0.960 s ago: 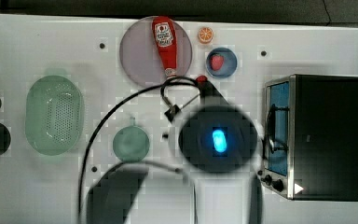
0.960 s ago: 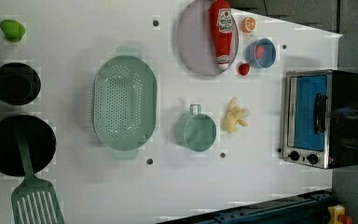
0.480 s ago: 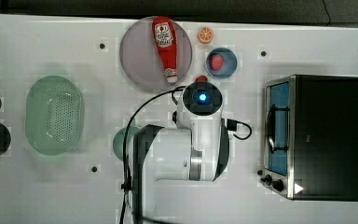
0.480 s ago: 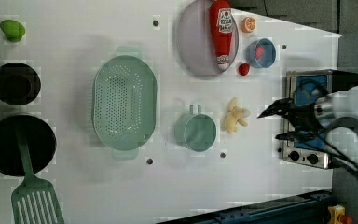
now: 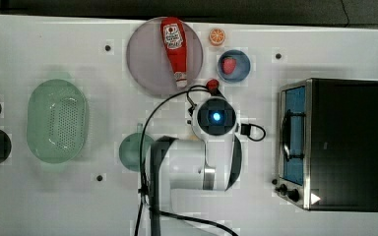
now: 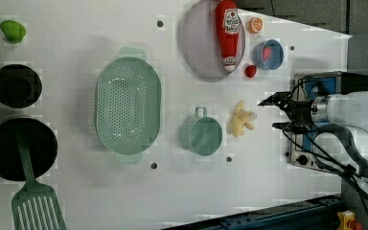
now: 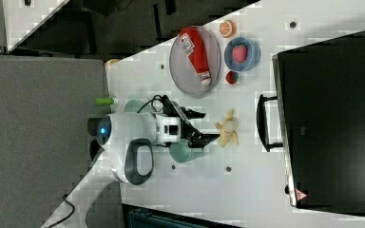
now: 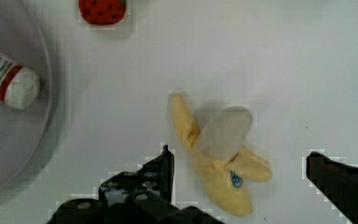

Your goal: Pick banana from table and place on oven.

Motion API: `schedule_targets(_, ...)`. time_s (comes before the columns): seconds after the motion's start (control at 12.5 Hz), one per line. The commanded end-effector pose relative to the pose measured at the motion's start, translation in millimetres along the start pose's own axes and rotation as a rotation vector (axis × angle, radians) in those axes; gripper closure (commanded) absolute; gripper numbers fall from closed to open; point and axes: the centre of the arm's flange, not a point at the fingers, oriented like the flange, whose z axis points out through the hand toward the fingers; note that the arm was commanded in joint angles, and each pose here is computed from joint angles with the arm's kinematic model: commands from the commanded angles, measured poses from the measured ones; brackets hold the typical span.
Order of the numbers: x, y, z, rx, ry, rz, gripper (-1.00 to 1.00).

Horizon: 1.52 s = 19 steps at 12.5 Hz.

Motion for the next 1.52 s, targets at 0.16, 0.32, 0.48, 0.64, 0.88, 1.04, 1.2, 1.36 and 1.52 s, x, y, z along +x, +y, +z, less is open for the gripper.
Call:
schedule_targets(0.16,-27,9,42,-0.016,-0.029,0.008,-1.0)
schedule_targets(0.32,-28,9,61,-0.006,-0.02,0.008,-1.0)
schedule_targets(0.48,-30,9,76,-0.001,-0.016,0.006,-1.0)
schedule_targets(0.64,-30,7,83,0.012,-0.006,0.004,-0.92)
schedule_targets(0.88,-32,5,84,0.016,-0.005,-0.001,-0.17)
schedule_targets(1.04,-33,5,84,0.017,-0.006,0.001,0.29)
schedule_targets(1.2,-33,5,84,0.016,-0.007,0.0,0.62)
schedule_targets(1.36,-32,5,82,0.02,-0.004,0.001,0.62)
schedule_targets(1.52,-29,1,58,0.05,0.02,0.001,0.62)
